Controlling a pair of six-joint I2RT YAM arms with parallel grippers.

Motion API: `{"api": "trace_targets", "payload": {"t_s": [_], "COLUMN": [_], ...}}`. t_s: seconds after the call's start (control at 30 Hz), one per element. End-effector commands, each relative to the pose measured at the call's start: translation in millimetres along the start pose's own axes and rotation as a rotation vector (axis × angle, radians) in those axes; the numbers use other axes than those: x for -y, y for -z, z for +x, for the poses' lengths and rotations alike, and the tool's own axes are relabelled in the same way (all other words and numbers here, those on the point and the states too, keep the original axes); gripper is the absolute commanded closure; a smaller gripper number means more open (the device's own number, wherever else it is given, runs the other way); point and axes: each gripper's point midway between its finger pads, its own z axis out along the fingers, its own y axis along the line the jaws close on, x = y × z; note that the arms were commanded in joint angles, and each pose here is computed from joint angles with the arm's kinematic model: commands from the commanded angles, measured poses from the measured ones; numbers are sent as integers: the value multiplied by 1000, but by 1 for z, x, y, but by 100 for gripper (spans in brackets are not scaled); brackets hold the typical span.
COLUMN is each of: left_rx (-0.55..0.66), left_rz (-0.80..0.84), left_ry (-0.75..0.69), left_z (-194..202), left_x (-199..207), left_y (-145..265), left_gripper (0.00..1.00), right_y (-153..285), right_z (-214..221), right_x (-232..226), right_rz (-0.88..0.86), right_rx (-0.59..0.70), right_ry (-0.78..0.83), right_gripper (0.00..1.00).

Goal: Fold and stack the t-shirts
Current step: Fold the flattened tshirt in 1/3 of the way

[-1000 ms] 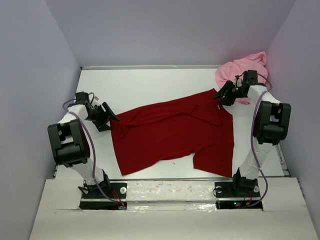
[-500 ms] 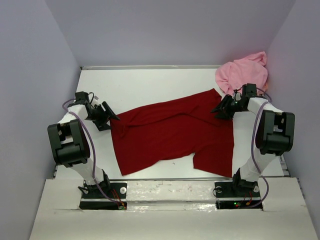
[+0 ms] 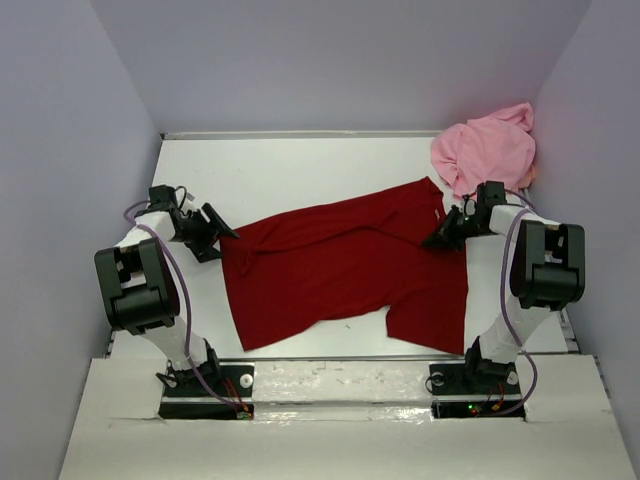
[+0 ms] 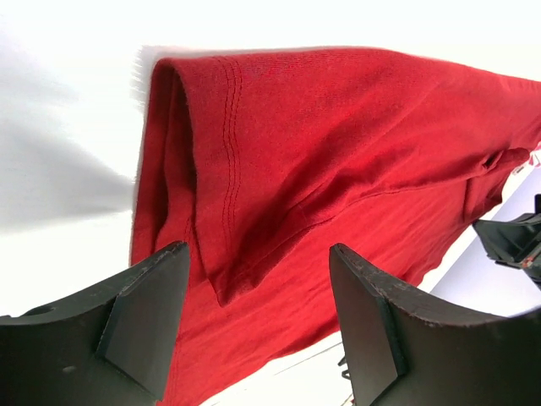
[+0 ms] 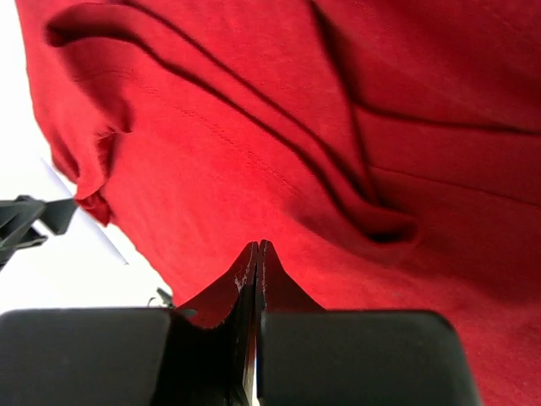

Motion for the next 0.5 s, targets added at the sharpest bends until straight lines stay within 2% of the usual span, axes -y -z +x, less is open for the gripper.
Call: {"api": "trace_targets", "payload": {"t_s": [0.0, 0.47], "left_rx": [0, 41], "left_rz": [40, 32], "left_ry": [17, 102], "left_z": [0, 7], "left_x": [7, -11], "left_y": [3, -16], "left_gripper": [24, 25], "right_y": [-7, -8], "right_z": [-5, -3], "right_x": [5, 4], "right_rz": [40, 46], "right_rx": [36, 35], "right_ry": [27, 42], "right_gripper": [100, 100]}}
